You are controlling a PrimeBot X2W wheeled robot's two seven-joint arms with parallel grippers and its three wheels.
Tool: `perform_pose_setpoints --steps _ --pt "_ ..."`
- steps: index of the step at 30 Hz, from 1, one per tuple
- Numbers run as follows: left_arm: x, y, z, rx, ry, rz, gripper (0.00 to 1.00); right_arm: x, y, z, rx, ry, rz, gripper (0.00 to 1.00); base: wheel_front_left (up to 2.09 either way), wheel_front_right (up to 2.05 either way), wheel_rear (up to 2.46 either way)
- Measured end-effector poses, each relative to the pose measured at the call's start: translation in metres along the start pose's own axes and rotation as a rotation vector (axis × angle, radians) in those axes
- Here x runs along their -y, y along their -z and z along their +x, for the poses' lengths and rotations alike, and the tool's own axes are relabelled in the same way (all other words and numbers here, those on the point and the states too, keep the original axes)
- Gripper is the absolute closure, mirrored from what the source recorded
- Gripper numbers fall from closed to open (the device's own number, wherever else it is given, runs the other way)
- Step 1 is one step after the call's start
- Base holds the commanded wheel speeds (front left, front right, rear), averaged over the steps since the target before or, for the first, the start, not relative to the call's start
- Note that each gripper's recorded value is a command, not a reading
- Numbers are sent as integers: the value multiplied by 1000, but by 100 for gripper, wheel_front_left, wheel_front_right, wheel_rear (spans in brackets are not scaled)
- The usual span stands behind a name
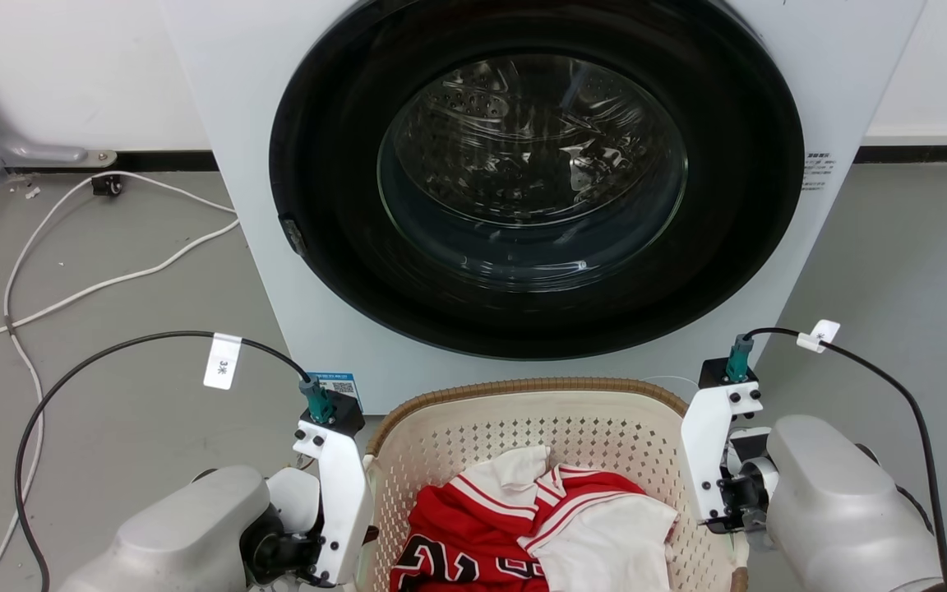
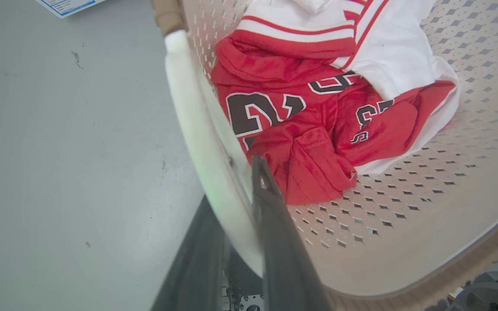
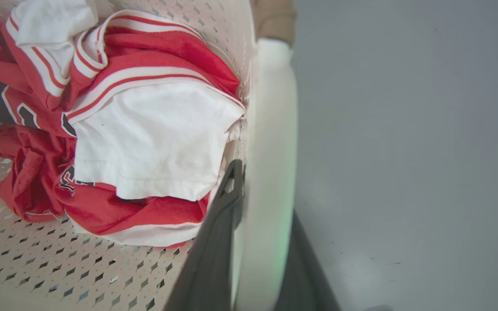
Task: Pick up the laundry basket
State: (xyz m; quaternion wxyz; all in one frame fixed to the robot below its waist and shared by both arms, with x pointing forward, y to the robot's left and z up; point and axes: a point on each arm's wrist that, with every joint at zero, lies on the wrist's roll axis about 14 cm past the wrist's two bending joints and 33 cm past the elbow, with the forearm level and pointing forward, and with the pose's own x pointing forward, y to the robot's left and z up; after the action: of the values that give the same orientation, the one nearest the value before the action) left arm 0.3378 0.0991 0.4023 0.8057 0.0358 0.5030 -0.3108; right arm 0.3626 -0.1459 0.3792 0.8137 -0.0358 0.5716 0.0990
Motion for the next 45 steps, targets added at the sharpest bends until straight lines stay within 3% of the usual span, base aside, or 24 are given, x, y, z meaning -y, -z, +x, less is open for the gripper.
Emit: perform_pose_setpoints --steps 45 --pt "1 0 -1 -5 0 0 100 0 1 -1 1 -2 9 100 0 0 0"
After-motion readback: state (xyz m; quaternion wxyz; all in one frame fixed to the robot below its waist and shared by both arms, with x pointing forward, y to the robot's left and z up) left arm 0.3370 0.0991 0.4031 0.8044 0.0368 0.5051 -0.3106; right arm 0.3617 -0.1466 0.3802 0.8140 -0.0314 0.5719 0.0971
